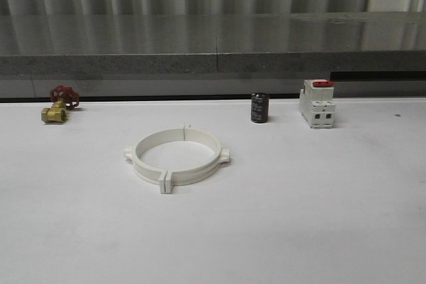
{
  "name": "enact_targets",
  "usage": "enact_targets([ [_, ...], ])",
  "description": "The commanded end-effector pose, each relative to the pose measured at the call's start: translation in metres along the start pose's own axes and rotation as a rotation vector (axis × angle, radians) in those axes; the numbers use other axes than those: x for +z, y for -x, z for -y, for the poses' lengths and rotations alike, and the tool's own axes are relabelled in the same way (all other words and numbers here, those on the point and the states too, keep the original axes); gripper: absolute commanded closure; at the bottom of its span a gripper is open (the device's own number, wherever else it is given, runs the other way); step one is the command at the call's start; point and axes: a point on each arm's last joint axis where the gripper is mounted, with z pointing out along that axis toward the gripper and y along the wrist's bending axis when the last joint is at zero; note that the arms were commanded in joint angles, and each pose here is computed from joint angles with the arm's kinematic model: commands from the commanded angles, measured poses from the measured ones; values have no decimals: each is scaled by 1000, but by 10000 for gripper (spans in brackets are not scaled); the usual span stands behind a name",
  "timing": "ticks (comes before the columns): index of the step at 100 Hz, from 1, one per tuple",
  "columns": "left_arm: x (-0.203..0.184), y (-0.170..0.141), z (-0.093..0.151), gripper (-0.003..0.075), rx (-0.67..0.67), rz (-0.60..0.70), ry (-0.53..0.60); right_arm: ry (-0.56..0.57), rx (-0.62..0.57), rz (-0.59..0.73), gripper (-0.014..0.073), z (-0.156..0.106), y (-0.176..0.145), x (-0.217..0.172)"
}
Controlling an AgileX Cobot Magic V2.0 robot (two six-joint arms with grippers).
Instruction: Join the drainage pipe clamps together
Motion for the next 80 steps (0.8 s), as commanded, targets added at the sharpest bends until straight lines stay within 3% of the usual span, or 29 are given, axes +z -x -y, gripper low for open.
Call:
enact_targets([
  [1,-3,13,2,741,-7,86,-16,4,-13,147,662,5,-9,-24],
  [33,-3,13,2,741,-7,86,-16,26,-15,306,662,12,-70,-44],
  [80,-3,13,2,741,-7,86,-16,76,-11,700,662,24,-162,-84],
])
